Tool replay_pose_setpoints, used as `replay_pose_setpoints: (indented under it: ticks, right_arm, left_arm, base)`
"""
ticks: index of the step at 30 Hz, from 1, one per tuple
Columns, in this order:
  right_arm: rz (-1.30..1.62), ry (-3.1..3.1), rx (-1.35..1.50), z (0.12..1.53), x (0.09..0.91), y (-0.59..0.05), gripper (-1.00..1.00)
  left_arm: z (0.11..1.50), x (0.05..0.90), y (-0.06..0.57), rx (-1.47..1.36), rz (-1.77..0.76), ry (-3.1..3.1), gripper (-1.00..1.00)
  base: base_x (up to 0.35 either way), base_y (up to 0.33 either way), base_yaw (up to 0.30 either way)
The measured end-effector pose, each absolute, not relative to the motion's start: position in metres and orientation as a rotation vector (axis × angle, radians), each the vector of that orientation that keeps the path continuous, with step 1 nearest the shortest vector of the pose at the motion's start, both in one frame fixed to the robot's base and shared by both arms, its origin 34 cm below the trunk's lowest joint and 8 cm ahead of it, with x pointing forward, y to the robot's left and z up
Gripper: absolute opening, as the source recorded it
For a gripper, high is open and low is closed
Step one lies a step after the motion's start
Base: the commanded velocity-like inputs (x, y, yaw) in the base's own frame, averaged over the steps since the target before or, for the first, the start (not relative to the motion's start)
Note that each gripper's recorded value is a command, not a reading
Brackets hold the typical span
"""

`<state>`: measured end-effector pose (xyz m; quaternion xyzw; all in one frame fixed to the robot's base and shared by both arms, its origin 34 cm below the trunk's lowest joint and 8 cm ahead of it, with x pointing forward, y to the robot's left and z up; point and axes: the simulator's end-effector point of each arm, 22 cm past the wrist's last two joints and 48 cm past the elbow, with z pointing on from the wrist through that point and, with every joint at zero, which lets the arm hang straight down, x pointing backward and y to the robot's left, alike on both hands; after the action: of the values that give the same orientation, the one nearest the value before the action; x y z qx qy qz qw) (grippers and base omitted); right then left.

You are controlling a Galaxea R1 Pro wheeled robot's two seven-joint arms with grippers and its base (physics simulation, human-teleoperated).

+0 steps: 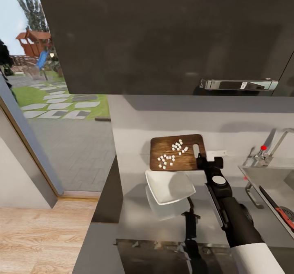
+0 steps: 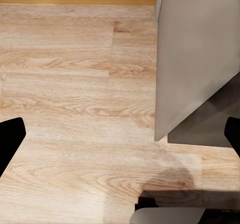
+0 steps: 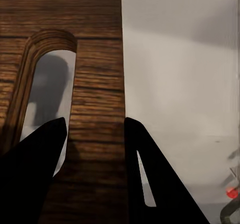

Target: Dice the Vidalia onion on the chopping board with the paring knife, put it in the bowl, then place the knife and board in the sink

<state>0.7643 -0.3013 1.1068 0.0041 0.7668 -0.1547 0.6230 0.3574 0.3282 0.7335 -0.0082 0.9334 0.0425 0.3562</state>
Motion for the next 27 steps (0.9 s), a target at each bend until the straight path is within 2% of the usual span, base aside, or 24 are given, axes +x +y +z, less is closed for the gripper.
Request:
replay_pose_setpoints:
  ticks: [9, 27]
  right_arm:
    - [-0.361, 1.759, 0.009, 1.1074, 0.7642, -0.3049, -1.00]
    - [-0.374, 1.755, 0.000, 1.1083, 0.7642, -0.3047, -1.00]
  left_arm:
    - [0.7331, 0.3569, 0.3284, -0.021, 0.110, 2.412, 1.00]
    - [0.7331, 0.3569, 0.3283, -0.021, 0.110, 2.412, 1.00]
  base:
    - [0.000, -0.085, 0.000]
    - [0.000, -0.004, 0.000]
